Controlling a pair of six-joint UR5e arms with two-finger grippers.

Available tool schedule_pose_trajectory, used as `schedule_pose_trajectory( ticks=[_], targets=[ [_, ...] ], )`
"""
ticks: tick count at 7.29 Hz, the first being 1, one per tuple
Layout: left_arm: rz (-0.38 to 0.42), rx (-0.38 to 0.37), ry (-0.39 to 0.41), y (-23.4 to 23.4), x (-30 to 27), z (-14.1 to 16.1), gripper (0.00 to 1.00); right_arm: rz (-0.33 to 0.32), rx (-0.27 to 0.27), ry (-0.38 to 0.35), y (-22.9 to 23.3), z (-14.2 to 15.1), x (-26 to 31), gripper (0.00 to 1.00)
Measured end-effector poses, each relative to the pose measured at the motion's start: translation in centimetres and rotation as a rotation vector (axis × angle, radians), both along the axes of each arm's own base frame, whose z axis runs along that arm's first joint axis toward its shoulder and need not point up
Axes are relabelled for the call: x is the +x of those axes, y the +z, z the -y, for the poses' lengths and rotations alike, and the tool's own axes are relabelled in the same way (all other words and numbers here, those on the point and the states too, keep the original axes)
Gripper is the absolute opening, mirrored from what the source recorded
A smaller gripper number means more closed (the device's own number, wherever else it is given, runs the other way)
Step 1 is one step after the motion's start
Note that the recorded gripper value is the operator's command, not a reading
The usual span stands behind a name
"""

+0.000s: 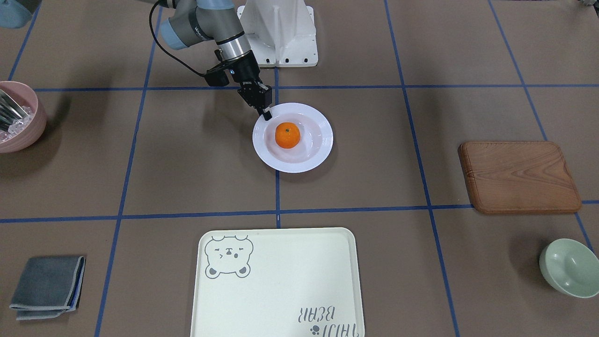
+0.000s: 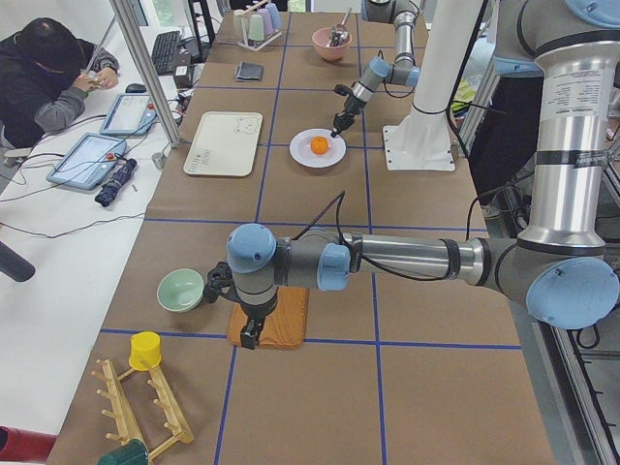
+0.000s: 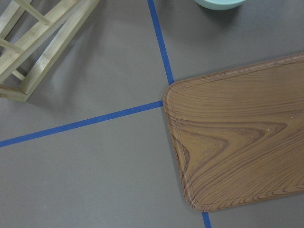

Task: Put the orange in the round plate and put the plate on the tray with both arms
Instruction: 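Grip the white plate rim with the right gripper and lift it, then carry the plate with the orange onto the cream bear tray with the right gripper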

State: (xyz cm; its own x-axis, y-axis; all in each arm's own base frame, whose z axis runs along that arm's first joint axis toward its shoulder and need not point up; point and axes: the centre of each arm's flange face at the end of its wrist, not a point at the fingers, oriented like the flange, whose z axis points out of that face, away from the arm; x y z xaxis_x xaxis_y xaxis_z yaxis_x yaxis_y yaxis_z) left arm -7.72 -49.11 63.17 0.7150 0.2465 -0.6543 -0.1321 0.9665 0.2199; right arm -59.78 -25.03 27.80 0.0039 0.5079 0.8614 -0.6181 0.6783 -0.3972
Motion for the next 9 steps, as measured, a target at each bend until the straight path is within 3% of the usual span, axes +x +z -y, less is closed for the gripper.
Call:
schedule_pose_trajectory(
  ticks=[5, 9],
  targets=[
    [-0.046, 0.006, 0.002, -0.6, 0.3, 0.0, 1.00, 0.209, 0.041, 0.088, -2.6, 1.4, 2.8, 0.00],
    [-0.049, 0.007, 0.002, -0.6, 0.3, 0.0, 1.00, 0.410, 0.081, 0.243, -5.5, 4.3, 7.1, 0.00]
  ],
)
